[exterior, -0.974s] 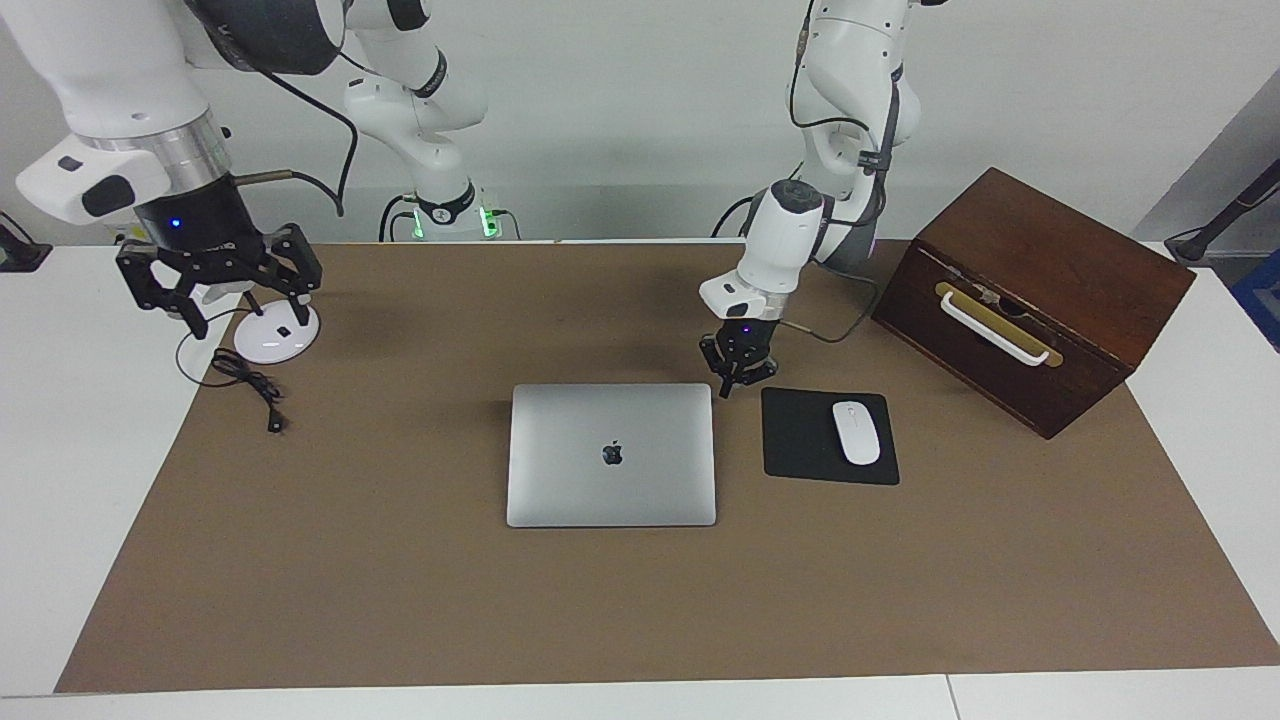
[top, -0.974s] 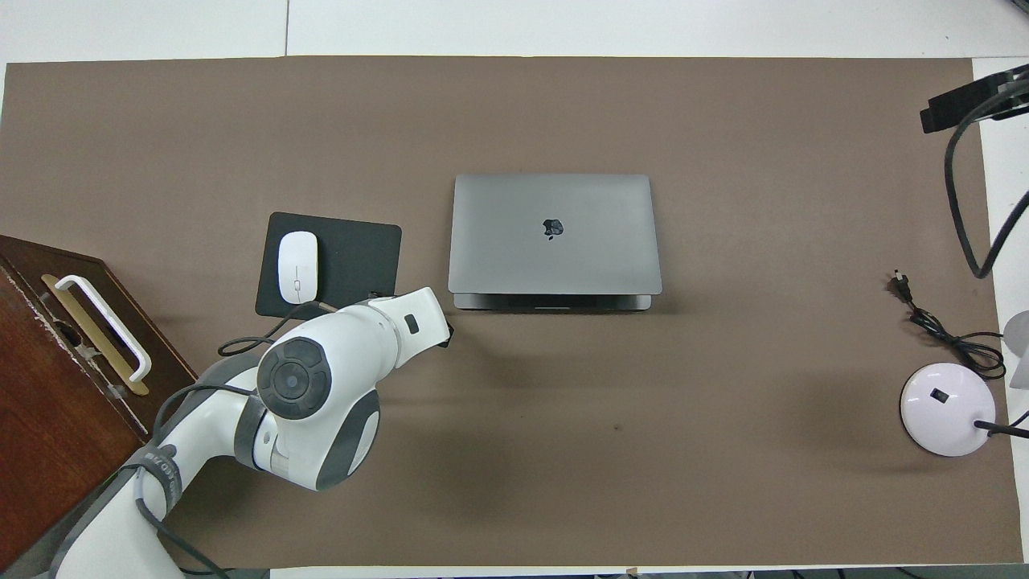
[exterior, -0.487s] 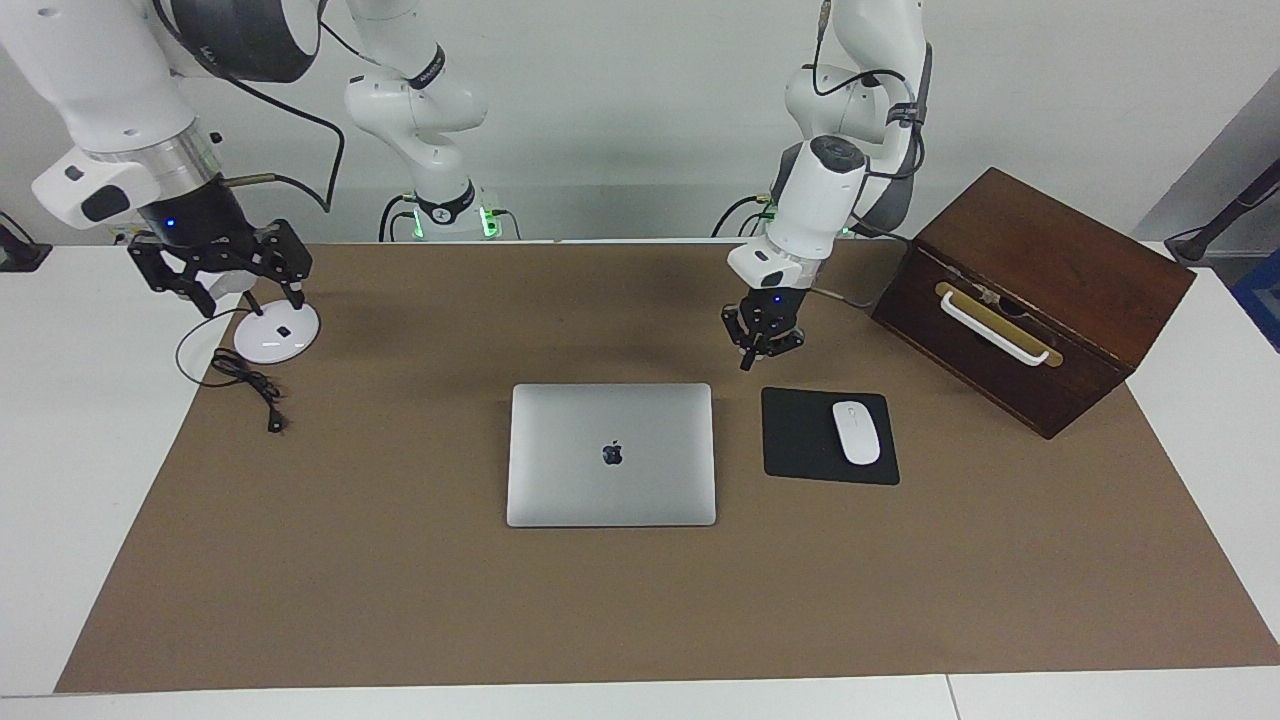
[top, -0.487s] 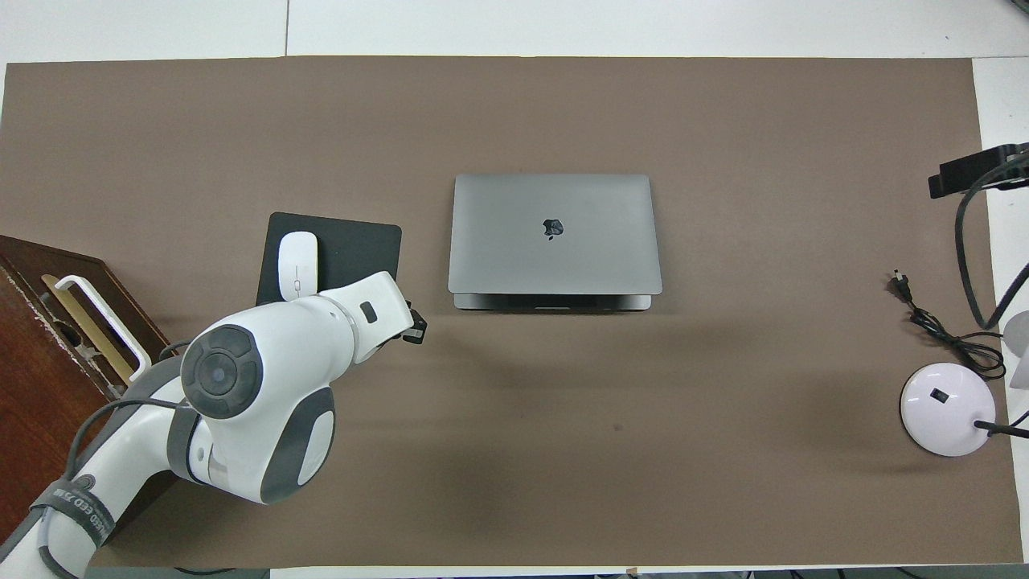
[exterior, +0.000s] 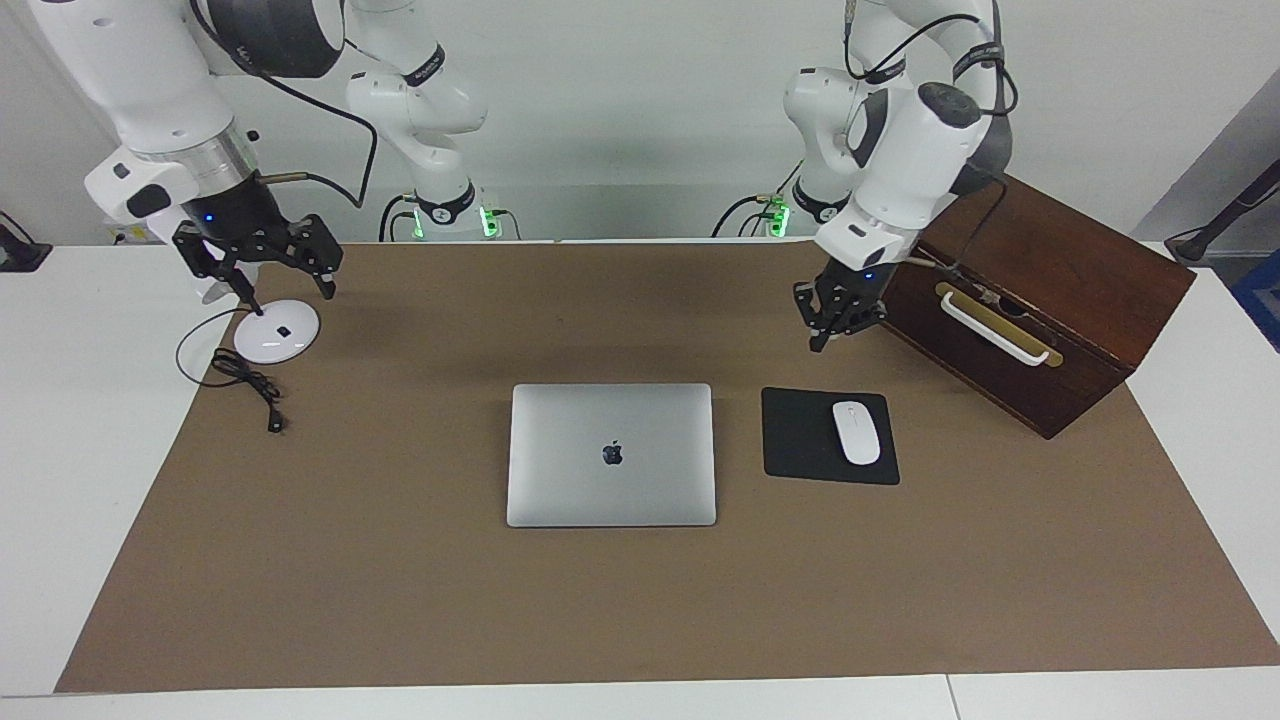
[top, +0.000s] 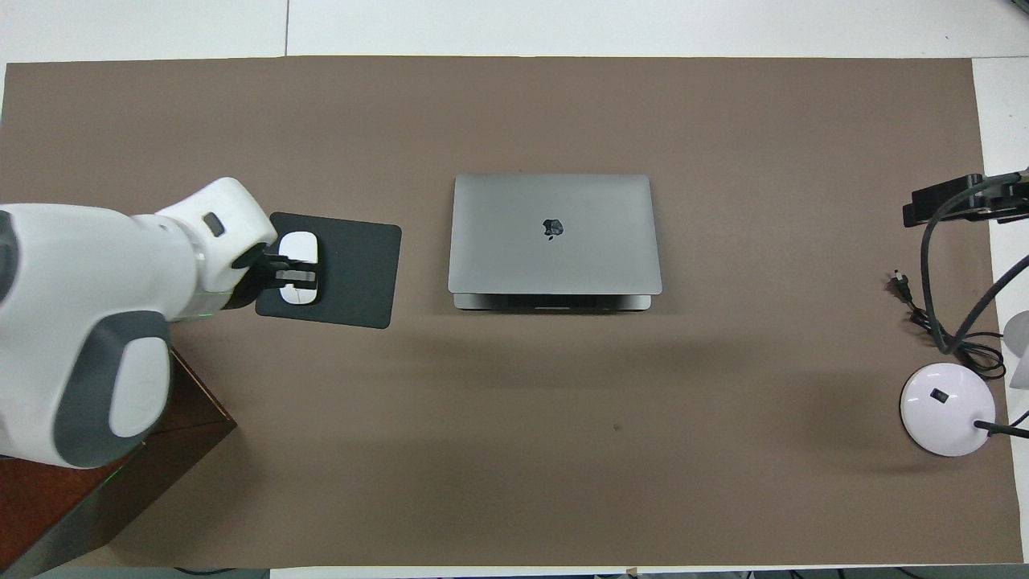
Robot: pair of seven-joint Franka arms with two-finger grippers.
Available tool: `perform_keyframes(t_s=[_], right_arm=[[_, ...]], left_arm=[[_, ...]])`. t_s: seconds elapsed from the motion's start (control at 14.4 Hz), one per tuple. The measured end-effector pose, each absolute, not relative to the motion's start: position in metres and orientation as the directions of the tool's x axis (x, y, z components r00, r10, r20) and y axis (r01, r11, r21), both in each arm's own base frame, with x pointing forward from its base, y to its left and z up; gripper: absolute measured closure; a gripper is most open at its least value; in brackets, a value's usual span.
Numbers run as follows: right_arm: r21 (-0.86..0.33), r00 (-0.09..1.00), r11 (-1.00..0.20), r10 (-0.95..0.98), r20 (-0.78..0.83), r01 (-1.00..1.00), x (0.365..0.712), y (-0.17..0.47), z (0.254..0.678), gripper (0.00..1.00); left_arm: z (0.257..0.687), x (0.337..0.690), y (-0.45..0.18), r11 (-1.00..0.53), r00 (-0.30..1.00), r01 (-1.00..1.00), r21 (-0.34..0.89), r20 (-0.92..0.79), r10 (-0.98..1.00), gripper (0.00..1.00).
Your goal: Close laptop with both arms
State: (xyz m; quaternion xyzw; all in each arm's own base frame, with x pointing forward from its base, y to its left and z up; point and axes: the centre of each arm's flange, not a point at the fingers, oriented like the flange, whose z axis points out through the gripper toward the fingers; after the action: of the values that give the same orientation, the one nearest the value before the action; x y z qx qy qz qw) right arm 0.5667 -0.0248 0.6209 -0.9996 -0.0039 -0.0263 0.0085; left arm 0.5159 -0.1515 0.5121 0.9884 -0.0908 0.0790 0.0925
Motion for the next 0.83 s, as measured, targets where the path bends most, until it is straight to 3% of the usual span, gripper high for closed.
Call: perform_keyframes(t_s=[0.35,0.42,0.83], right_arm=[[-0.017,0.999,-1.000,0.006,0.052,0.007,0.567,-0.026,0.621,0.00],[-0.017,0.999,-1.000,0.006,0.052,0.007,0.567,-0.026,0.621,0.00],[-0.017,0.999,-1.000,0.006,0.053,0.007,0.566,-0.026,0.622,0.00]], left_arm=[[0.560,0.526,-0.070,-0.989,0.992,-0.090,0.114,0.097,-0.079,0.99],[0.566,0.527,-0.059,-0.991,0.994,-0.072,0.108,0.088,-0.063,0.93],[0.605,0.525,-0.007,-0.998,0.998,0.005,0.069,0.068,0.010,0.29]])
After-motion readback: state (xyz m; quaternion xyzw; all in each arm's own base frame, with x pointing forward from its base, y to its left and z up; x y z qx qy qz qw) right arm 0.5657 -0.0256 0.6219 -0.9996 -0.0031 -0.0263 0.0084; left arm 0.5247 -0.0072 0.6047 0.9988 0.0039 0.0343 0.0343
